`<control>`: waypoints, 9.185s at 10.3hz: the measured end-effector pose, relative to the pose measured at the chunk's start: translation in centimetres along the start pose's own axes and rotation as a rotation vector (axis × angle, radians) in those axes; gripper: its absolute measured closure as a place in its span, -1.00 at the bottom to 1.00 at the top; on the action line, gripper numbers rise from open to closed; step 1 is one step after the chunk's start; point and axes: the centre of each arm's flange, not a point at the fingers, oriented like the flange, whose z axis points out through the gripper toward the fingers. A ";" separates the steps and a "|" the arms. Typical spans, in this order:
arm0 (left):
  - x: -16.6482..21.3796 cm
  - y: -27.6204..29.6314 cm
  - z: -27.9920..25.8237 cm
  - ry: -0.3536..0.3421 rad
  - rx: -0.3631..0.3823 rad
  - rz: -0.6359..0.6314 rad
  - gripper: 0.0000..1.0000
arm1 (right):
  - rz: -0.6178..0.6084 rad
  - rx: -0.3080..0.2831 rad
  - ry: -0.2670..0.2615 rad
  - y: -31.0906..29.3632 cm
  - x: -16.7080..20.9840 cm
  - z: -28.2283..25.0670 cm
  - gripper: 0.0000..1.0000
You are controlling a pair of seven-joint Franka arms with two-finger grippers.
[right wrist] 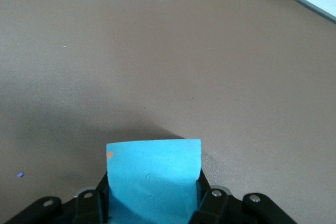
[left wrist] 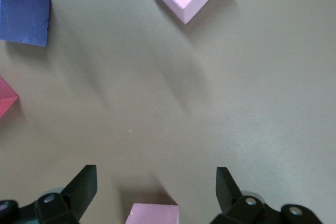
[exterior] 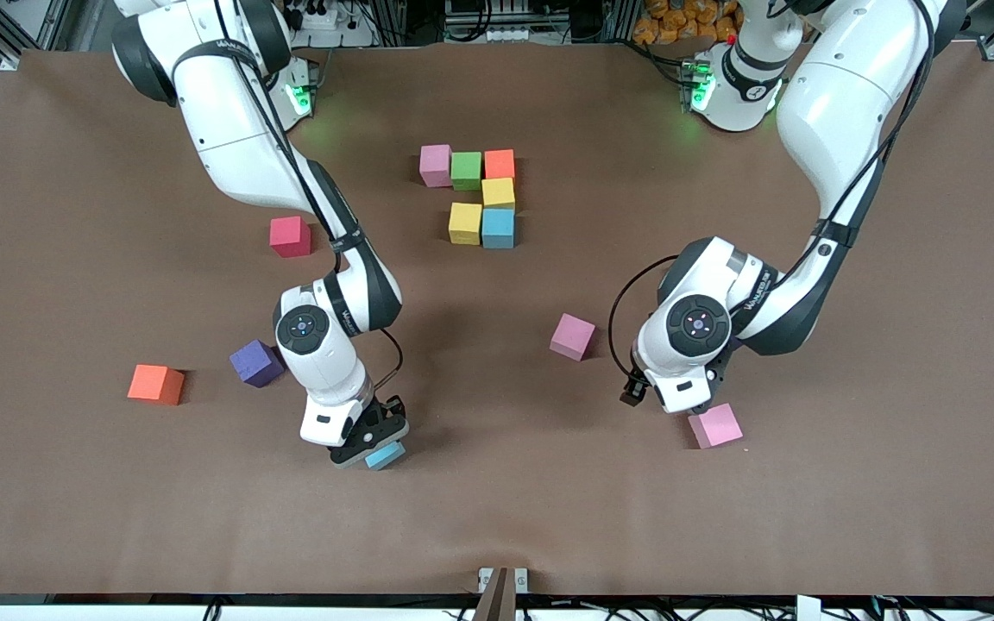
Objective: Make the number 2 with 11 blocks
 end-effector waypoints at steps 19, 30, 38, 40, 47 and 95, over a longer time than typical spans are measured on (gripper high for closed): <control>0.8 -0.9 -4.8 0.097 0.033 0.547 -1.00 | -0.777 0.291 -0.283 -22.1 -22.1 -18.4 -0.17; 9.9 -6.6 -10.9 0.029 0.019 0.852 -1.00 | -0.863 0.280 -0.263 -26.0 -24.7 -15.7 -0.17; 13.6 -8.3 -11.6 0.072 0.020 0.844 -1.00 | -0.898 0.284 -0.256 -27.6 -25.4 -15.8 -0.17; 15.3 -8.5 -12.4 0.089 0.012 0.829 -1.00 | -0.906 0.286 -0.260 -27.9 -25.7 -15.8 -0.17; 19.0 -10.3 -13.2 0.134 0.125 0.985 -1.00 | -0.908 0.277 -0.223 -28.0 -25.8 -15.9 -0.17; 19.8 -12.5 -14.4 0.051 0.078 1.070 -1.00 | -0.938 0.238 -0.106 -27.3 -28.2 -14.7 -0.17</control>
